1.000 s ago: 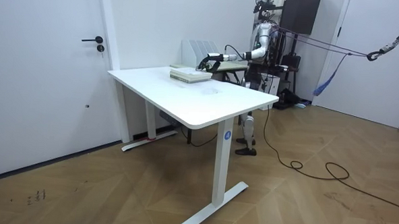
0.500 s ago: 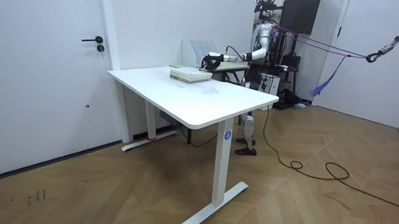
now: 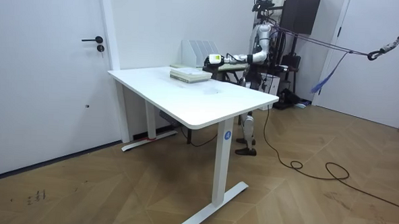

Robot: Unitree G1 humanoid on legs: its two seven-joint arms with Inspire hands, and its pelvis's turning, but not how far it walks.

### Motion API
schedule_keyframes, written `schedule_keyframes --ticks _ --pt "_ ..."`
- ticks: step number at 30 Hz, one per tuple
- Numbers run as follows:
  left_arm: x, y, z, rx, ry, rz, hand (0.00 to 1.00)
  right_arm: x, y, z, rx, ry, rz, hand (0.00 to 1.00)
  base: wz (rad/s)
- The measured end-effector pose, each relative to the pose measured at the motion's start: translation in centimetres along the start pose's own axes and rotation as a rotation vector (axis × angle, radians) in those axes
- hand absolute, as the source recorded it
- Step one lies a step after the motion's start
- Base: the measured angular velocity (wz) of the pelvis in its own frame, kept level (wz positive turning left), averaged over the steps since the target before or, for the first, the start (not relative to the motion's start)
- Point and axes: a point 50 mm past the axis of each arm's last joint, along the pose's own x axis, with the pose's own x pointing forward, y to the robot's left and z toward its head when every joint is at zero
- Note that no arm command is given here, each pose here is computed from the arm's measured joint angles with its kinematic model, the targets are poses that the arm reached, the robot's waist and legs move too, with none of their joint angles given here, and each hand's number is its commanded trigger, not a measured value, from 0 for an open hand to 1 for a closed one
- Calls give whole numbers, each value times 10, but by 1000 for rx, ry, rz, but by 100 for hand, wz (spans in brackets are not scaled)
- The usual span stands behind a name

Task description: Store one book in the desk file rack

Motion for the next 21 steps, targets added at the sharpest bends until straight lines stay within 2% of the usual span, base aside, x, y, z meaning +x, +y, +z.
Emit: schedule_keyframes --ticks 2,6,12,21 --pt "3 7 14 -99 -86 18 100 -1 0 21 13 -106 11 0 -11" --pt "4 10 19 -232 -129 25 100 -4 6 52 4 -257 72 0 -6" --pt "4 11 21 -256 -159 -2 100 -16 8 84 -34 -422 145 0 -2" --pt "3 15 18 -433 -166 -31 100 -48 5 130 -113 -698 196 0 -1"
